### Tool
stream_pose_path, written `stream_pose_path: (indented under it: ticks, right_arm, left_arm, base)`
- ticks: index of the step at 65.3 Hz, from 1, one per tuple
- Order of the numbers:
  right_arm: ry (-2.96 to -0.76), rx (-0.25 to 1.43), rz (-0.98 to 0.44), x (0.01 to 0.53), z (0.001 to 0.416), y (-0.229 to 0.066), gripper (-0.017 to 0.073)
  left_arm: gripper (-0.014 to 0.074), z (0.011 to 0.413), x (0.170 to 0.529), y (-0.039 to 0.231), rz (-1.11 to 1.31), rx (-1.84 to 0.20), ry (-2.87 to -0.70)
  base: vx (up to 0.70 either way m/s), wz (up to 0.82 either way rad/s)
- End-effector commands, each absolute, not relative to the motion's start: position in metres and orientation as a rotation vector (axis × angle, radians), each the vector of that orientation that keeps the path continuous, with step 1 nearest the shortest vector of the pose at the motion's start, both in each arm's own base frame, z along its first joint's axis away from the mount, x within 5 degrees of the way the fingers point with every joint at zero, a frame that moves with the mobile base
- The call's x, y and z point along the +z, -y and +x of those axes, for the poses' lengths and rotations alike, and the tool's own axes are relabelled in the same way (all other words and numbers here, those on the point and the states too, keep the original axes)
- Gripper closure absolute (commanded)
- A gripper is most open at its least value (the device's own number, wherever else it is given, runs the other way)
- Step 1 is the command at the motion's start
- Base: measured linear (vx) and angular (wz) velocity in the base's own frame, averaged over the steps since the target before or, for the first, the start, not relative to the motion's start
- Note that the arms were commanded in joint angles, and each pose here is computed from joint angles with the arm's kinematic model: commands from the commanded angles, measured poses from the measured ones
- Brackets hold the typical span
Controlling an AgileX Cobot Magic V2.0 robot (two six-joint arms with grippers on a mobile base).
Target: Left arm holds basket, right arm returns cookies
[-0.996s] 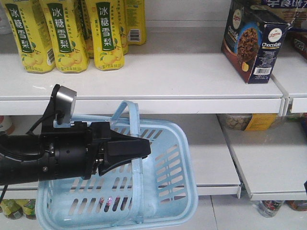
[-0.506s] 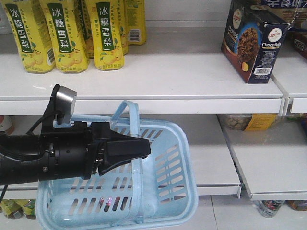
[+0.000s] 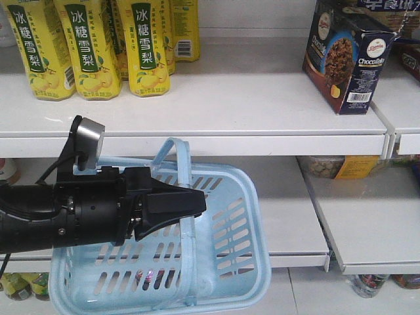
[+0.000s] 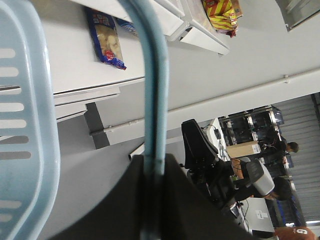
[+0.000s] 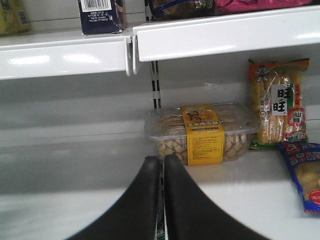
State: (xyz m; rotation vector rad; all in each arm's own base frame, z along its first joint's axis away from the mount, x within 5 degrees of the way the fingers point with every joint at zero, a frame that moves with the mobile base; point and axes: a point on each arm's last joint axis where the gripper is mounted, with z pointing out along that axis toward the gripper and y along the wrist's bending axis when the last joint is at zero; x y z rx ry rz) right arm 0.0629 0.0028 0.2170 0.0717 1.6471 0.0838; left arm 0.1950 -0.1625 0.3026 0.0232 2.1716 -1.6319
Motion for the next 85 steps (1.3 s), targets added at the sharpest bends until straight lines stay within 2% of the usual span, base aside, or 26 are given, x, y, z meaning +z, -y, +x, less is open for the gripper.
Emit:
stream_pose_path:
  ticks: [1,25,42,60,67,76,85]
  right_arm:
    - [-1.576,0.048,0.089,0.231,0.063,0.000,0.0570]
    - [-1.576,0.049,0.090,0.231,0.063,0.000,0.0570]
    - [-1.576,0.049,0.090,0.231,0.063,0.000,0.0570]
    - [-1.576,0.050,0.091,0.231,0.063,0.000,0.0570]
    - [-1.576,0.050,0.091,0.231,0.063,0.000,0.0570]
    - [-1.576,0.050,0.091,0.231,0.063,0.000,0.0570]
    - [-1.576,0.050,0.091,0.231,0.063,0.000,0.0570]
  left_arm:
    - [0.0596,0.193,0.330,0.164,0.015,-1.743,-2.033]
    - [0.0596,0.187,0.330,0.162,0.087,-1.692,-2.054]
    - [0.0596,0.154,0.340,0.143,0.318,-1.465,-2.020]
    - [0.0596,0.114,0.292,0.097,0.255,-1.047,-1.987]
    - [0.0596,0.103,0.271,0.078,0.156,-0.908,-1.970]
    - [0.0596,0.093,0.249,0.056,0.065,-0.734,-1.893]
    - [0.0596,0.086,0.231,0.041,0.087,-0.582,-1.778]
  base:
    - [0.00,0.00]
    - [0.00,0.00]
    - [0.00,0.00]
    - [0.00,0.00]
    - [0.00,0.00]
    - [0.00,0.00]
    - [0.00,0.00]
